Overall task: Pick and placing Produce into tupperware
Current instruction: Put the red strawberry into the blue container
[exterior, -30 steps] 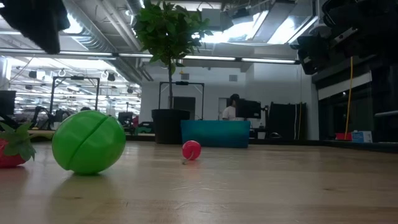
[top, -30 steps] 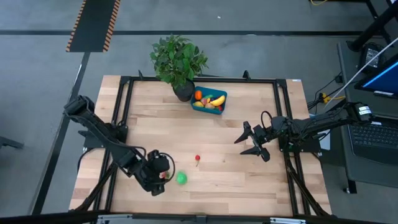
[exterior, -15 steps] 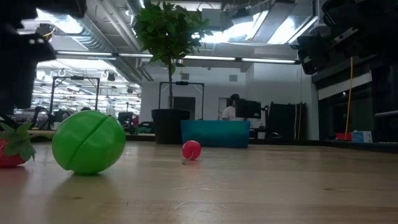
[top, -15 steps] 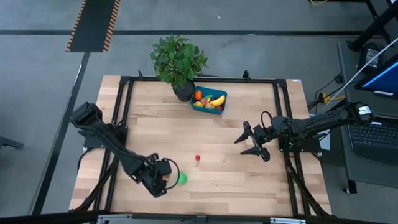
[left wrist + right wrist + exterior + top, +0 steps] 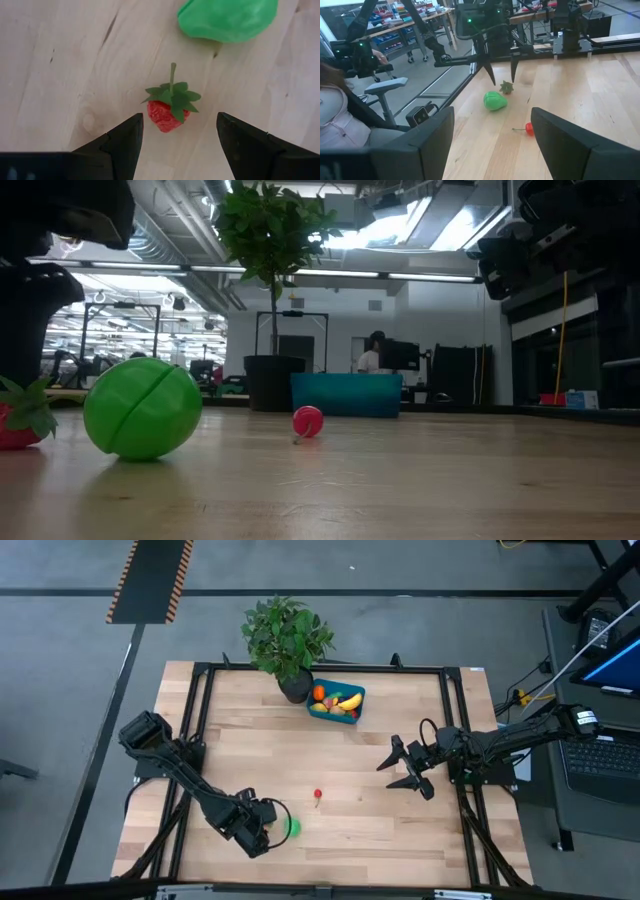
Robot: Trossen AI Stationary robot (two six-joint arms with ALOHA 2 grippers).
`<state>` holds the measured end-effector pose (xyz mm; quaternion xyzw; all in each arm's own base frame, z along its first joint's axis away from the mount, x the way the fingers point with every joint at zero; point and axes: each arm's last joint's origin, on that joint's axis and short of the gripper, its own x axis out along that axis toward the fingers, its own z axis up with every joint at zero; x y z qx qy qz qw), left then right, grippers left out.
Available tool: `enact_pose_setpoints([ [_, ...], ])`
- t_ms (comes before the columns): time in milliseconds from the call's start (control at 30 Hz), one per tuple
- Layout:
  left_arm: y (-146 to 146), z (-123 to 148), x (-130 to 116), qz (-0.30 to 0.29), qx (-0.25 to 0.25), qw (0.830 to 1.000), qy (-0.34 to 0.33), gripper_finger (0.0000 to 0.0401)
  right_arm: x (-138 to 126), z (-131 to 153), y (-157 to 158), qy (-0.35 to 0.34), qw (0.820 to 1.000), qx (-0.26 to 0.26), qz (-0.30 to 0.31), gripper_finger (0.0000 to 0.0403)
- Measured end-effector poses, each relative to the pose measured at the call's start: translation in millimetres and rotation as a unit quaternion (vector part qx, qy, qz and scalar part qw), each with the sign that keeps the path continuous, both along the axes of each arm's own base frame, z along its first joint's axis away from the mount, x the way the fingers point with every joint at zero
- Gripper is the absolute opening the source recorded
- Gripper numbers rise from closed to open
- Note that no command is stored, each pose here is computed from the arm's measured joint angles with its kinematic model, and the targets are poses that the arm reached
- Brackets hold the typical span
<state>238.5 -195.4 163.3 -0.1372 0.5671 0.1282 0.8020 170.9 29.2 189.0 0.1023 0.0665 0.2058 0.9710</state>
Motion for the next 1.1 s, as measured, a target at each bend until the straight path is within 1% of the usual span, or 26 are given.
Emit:
enact_pose_setpoints([
  [500,-2.4,-24.8,4.1,0.003,0.035,0.999,0.023,0.0243,0.0,0.1,0.1,0.0,1.0,0.002,0.0,0.0266],
  [633,-2.1,-25.7,5.0,0.005,0.037,0.999,0.022,0.0243,0.0,0.1,0.0,0.0,1.0,0.002,0.0,0.0266],
  [800,-3.1,-25.9,5.4,0.005,0.05,0.999,0.005,0.0243,0.0,0.1,0.0,0.0,1.0,0.002,0.0,0.0266],
  [1000,-3.6,-26.1,5.4,0.009,0.048,0.999,0.003,0.0243,0.0,0.1,0.0,0.0,1.0,0.002,0.0,0.0266],
  [1100,-3.6,-26.3,5.4,0.021,0.044,0.999,0.002,0.0242,0.0,0.1,0.1,0.0,1.0,0.002,0.0,0.0266],
])
